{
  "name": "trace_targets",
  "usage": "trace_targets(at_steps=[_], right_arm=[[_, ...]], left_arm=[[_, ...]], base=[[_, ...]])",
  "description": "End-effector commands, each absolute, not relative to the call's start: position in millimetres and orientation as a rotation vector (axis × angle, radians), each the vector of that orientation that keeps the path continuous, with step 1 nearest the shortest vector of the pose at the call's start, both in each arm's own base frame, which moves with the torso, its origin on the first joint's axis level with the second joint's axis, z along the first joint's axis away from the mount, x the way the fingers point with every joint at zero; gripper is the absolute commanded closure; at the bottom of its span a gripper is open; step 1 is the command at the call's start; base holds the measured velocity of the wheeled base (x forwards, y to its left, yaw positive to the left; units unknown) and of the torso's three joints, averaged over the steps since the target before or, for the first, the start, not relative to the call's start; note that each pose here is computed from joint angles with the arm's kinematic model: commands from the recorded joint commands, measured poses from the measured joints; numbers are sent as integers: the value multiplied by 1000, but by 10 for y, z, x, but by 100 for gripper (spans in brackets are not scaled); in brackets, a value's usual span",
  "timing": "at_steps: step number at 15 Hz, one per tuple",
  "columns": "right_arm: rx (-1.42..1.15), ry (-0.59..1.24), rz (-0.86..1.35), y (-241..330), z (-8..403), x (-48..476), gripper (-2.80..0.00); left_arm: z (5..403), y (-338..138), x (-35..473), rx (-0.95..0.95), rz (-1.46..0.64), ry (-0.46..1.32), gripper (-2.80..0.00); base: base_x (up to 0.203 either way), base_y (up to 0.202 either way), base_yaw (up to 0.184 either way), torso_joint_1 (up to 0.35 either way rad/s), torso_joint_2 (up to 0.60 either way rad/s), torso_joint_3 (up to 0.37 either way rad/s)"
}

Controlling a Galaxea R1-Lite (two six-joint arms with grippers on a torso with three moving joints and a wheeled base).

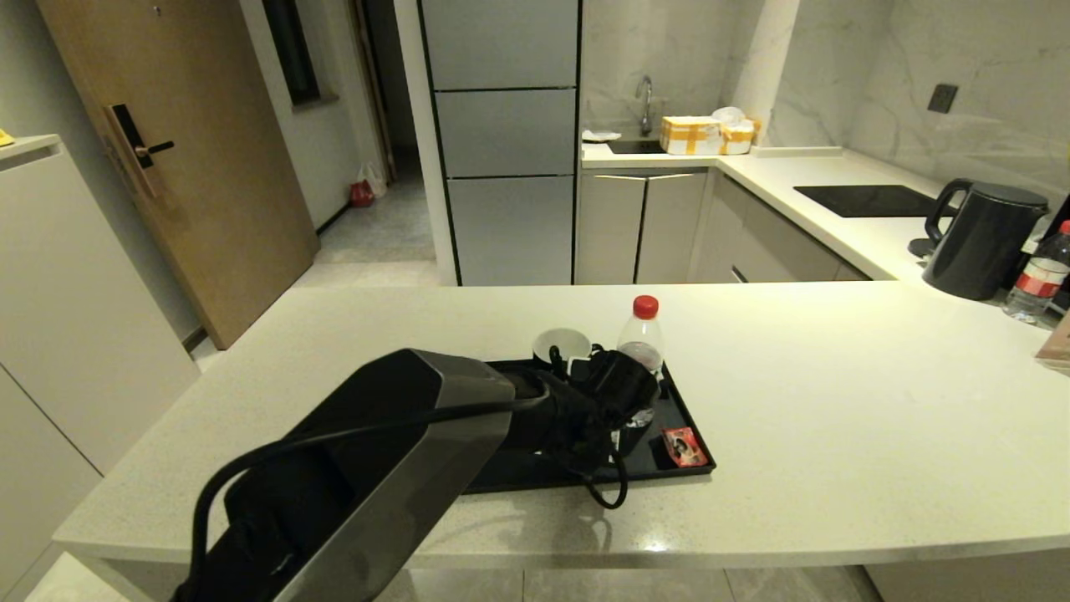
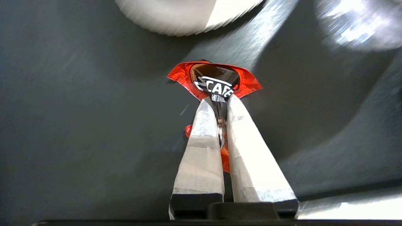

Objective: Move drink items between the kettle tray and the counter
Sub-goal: Pick up the tea bag, then place it on the left

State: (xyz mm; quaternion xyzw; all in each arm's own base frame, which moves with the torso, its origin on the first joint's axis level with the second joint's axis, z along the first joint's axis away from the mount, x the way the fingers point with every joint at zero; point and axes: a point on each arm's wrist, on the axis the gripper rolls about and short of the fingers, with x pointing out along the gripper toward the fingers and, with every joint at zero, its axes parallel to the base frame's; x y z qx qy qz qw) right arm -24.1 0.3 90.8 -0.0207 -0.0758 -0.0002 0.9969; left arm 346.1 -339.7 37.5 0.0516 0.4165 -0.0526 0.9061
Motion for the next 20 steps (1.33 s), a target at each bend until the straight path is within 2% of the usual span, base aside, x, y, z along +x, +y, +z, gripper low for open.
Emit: trace_targets(at_steps=[1, 2, 4, 7, 9, 14, 17, 20], right_arm=[[-42, -112, 1, 3, 799, -206, 0], [-42, -112, 1, 3, 799, -206, 0], [-42, -112, 1, 3, 799, -206, 0], [-42, -112, 1, 3, 799, -206, 0], [-42, -112, 1, 3, 799, -206, 0], [-42, -112, 1, 3, 799, -206, 0], [-42, -112, 1, 3, 799, -206, 0], [-42, -112, 1, 3, 799, -206, 0]], left_arm=[[726, -3338, 3402, 55, -115, 816, 0], [857, -3282, 3385, 36, -109, 802, 0], [1424, -3034, 3315, -40, -100, 728, 0], [1729, -2560, 3263, -89, -12, 719, 0], [1725, -2151, 3265, -114, 96, 751, 0], [1689, -2048, 3295, -134, 132, 758, 0], [1098, -1285, 3394, -138, 385, 912, 0], [832, -1025, 3426, -149, 481, 974, 0]], base=[[0, 0, 0, 0, 0, 0], [0, 0, 0, 0, 0, 0], [0, 0, 0, 0, 0, 0], [0, 0, 0, 0, 0, 0], [0, 0, 0, 0, 0, 0], [0, 0, 0, 0, 0, 0], [0, 0, 0, 0, 0, 0], [0, 0, 0, 0, 0, 0]])
